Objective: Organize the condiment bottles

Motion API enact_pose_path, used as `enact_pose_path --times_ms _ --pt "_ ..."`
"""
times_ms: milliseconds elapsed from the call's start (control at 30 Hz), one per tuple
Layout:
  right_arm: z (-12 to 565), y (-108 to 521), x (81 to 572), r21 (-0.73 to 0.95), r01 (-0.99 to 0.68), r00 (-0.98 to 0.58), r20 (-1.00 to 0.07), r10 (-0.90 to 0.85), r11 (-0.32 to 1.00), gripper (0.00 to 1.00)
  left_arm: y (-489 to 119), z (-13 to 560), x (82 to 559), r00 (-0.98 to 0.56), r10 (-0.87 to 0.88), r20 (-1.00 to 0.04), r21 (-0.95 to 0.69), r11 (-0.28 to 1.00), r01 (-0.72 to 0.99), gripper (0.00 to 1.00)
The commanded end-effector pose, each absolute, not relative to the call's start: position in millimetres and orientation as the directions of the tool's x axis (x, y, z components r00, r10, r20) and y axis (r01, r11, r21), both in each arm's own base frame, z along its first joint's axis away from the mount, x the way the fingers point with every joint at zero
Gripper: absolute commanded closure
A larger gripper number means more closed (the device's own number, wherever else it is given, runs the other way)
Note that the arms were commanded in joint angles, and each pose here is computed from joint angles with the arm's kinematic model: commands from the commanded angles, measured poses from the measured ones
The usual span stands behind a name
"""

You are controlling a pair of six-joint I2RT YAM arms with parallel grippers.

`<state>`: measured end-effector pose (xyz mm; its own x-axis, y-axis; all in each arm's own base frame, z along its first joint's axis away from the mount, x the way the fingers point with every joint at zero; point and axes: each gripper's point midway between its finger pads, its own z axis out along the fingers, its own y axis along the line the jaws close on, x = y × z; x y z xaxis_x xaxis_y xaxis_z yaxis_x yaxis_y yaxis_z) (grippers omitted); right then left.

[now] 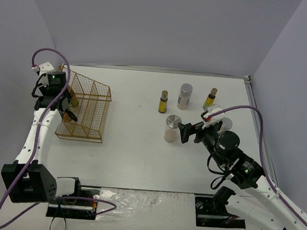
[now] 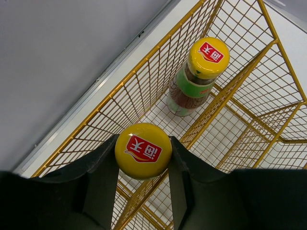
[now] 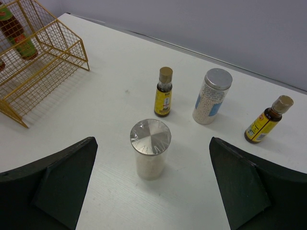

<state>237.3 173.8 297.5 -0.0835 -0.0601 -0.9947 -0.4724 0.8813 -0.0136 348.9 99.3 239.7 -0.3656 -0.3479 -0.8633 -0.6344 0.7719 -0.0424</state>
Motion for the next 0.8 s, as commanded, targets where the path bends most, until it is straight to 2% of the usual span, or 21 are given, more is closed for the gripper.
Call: enact_pose_path --times_ms 0,100,367,467,767 --pt "315 176 239 0.01 -0.475 -0.038 -0.999 -0.009 0.88 0.0 112 306 366 -0.091 -0.34 -0.936 -0.203 0.732 -0.651 0.93" --pt "312 177 240 0.008 -0.474 -0.044 -0.999 -0.015 0.881 0.0 113 296 365 -0.1 -0.348 -0.932 -0.2 0.725 -0.659 0.87" --pt "309 178 242 0.004 -0.468 -0.052 -0.998 -0.023 0.883 0.0 114 274 359 -0.135 -0.371 -0.919 -0.186 0.708 -0.682 0.63" --pt "308 178 242 0.004 -0.469 -0.054 -0.998 -0.024 0.883 0.0 114 271 355 -0.135 -0.381 -0.915 -0.19 0.7 -0.689 0.49" --pt "306 180 244 0.001 -0.471 -0.061 -0.998 -0.031 0.882 0.0 105 281 341 -0.159 -0.408 -0.899 -0.206 0.714 -0.669 0.18"
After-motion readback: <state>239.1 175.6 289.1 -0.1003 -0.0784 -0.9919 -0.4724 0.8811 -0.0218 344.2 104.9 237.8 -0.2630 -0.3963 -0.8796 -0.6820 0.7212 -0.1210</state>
